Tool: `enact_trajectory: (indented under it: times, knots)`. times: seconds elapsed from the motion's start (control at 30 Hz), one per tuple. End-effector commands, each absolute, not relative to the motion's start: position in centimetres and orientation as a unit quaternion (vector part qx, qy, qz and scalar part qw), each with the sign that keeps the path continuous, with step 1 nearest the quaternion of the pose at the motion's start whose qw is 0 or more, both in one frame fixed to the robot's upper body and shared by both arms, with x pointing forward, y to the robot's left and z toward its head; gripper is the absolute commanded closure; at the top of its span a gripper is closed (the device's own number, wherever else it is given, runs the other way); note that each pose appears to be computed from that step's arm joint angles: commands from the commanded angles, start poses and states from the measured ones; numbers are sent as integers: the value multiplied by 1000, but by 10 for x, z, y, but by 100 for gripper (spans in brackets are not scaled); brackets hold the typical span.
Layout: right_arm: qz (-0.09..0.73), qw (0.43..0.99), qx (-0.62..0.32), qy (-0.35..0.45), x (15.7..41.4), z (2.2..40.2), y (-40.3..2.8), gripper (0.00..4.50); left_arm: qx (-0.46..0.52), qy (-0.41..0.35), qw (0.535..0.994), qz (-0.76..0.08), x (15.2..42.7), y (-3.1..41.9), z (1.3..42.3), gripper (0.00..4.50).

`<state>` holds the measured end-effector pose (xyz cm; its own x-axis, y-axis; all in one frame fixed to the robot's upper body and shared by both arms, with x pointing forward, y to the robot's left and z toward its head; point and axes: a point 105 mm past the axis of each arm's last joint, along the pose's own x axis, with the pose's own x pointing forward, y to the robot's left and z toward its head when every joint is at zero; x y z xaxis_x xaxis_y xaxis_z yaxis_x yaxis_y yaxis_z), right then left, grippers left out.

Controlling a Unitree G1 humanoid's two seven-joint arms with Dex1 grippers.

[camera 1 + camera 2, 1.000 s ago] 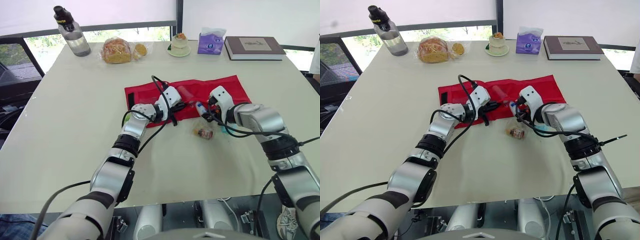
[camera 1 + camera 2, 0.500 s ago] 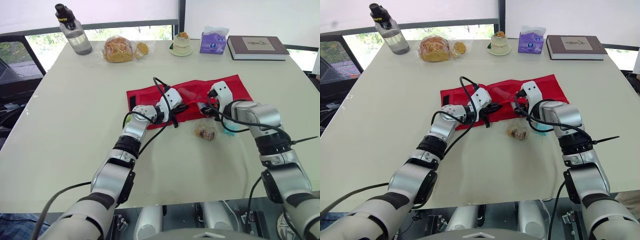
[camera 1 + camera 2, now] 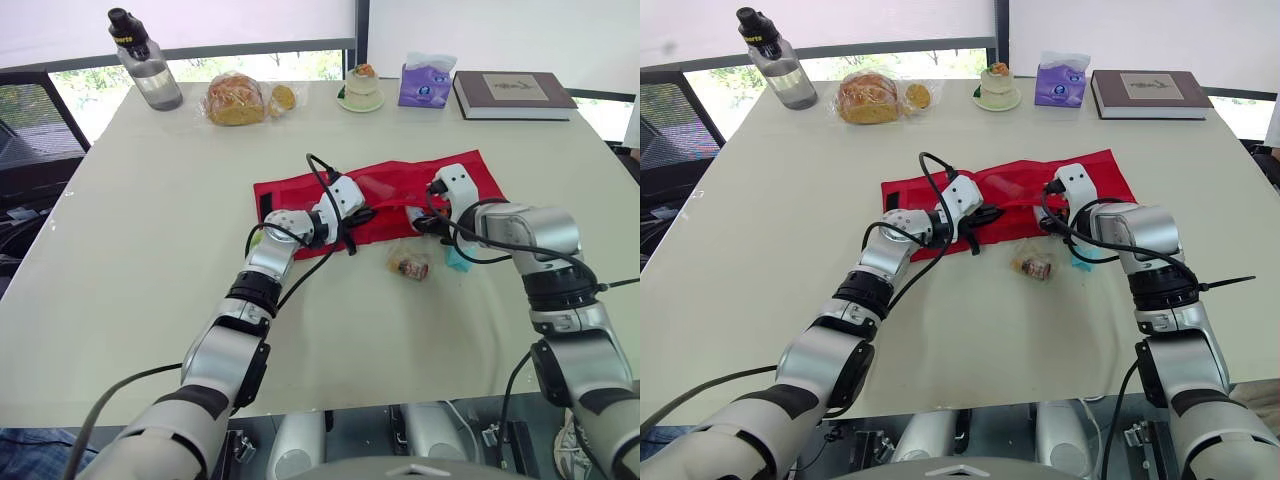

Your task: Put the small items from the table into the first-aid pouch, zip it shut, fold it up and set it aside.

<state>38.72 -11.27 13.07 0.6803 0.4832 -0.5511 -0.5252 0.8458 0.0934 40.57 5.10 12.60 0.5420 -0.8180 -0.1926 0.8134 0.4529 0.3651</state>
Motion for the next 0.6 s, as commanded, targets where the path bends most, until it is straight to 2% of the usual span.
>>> enact_trajectory:
  times: [0.03,0.4,0.6]
  knots:
    - [282,921,-42,267,391,145,-107,449,212,-27,849,-483,404,45,134,450]
    - [341,901,-145,226,393,146,-75,449,216,-28,847,-485,404,44,134,450]
    - [389,879,-182,206,383,148,-60,449,215,-26,849,-483,404,47,133,450]
